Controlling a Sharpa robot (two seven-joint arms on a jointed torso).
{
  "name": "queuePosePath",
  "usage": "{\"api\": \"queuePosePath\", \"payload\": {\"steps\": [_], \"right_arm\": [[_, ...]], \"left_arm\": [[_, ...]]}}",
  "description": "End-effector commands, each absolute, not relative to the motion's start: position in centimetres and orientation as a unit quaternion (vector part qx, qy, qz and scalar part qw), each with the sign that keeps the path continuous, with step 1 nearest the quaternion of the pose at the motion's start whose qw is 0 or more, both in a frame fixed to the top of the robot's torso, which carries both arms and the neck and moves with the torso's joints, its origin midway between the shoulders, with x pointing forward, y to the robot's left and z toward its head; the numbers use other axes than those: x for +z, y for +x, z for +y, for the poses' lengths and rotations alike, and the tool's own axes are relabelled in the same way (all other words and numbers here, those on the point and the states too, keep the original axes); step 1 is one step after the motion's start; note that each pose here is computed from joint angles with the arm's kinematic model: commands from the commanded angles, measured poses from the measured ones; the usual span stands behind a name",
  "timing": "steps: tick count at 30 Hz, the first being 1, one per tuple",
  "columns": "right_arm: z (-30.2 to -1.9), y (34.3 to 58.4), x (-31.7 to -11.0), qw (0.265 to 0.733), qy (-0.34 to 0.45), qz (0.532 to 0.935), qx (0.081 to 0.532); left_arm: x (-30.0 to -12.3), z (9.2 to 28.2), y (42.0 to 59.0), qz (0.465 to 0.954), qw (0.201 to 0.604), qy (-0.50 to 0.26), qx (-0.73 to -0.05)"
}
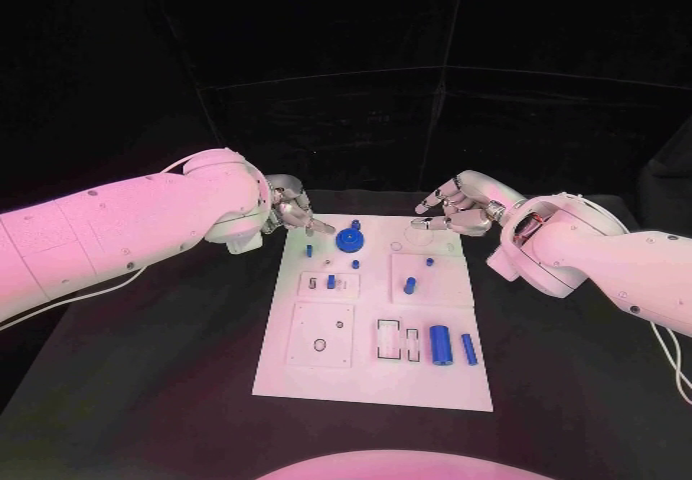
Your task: Assemble the parts on the task board
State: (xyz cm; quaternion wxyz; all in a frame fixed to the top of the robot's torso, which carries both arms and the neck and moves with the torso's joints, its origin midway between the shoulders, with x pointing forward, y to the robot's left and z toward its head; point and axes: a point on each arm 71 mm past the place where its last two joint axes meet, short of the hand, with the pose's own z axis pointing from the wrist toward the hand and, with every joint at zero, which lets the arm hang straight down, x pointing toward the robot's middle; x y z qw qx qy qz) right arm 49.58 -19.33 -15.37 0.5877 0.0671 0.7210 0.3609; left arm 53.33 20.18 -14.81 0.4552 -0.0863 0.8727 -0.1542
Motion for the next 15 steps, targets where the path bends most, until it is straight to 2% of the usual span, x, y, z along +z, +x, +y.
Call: {"api": "queuePosePath", "payload": {"steps": [1,9,15], "right_arm": [[-19.2,49.6,-15.2,0.590,0.066,0.717,0.365],[-19.0,49.7,-15.2,0.589,0.065,0.717,0.367],[-18.9,49.6,-15.2,0.589,0.064,0.717,0.368]], "left_arm": [[-15.2,20.4,54.1,0.899,0.411,-0.067,-0.135],[-15.9,20.9,56.1,0.907,0.401,-0.075,-0.106],[-16.9,21.3,56.9,0.908,0.407,-0.070,-0.076]]}}
